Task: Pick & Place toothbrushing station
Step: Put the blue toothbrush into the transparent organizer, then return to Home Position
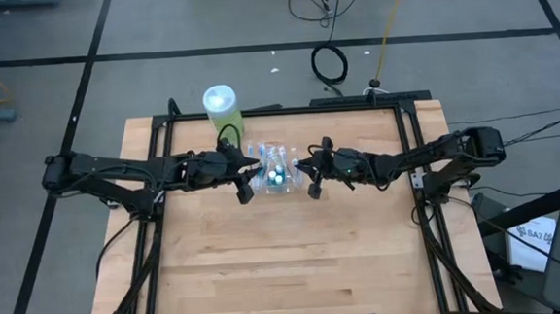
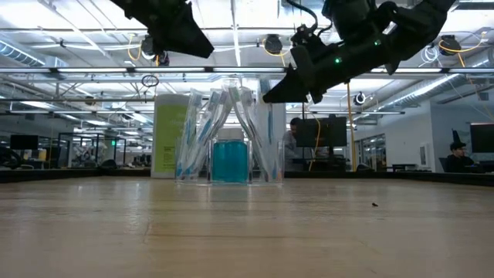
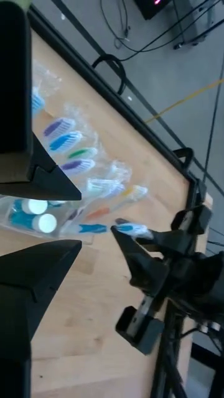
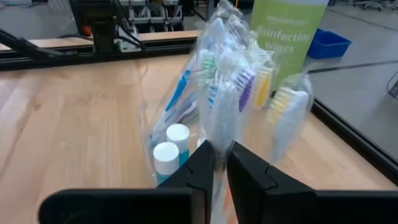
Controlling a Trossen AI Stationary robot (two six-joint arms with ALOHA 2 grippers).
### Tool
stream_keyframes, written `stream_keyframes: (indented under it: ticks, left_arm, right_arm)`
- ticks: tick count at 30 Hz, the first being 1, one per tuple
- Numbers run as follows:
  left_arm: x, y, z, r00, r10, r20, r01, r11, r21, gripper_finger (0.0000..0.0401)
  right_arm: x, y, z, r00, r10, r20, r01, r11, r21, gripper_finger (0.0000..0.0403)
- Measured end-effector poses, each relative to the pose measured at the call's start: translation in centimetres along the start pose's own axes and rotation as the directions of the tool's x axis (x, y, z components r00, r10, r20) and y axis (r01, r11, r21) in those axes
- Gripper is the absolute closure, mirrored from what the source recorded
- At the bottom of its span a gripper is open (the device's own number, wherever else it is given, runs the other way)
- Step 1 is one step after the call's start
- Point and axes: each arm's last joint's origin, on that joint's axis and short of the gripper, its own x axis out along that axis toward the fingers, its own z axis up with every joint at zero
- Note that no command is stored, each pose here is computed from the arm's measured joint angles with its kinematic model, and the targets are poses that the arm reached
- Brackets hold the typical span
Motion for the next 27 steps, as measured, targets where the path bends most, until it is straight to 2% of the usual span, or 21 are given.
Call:
stream_keyframes:
  ticks: [7, 13, 17, 23, 27]
  left_arm:
    - [0.0, 0.0, -0.1, 1.000, 0.002, -0.005, -0.002, 1.000, 0.002, 0.0286]
    - [0.0, 0.1, -0.3, 1.000, 0.008, -0.024, -0.008, 1.000, -0.006, 0.0286]
    - [-0.8, 0.4, -0.3, 0.999, 0.017, -0.035, -0.017, 1.000, -0.003, 0.0286]
    - [-4.4, 1.4, 0.0, 0.999, 0.007, -0.035, -0.006, 0.999, 0.032, 0.0286]
    - [-8.1, 2.8, 0.1, 1.000, 0.000, 0.000, 0.000, 1.000, 0.016, 0.0286]
  right_arm:
    - [-0.1, 0.0, 0.0, 1.000, -0.002, -0.016, 0.002, 1.000, -0.004, 0.0323]
    - [-0.2, -0.1, -0.9, 0.995, -0.009, -0.098, 0.007, 1.000, -0.024, 0.0279]
    - [-1.2, 0.0, 0.1, 0.997, 0.001, -0.075, -0.004, 0.999, -0.041, 0.0260]
    - [-5.2, -0.6, 3.2, 1.000, 0.017, -0.023, -0.019, 0.996, -0.090, 0.0247]
    - [-9.0, -1.5, 4.3, 0.998, 0.045, -0.051, -0.049, 0.994, -0.098, 0.0248]
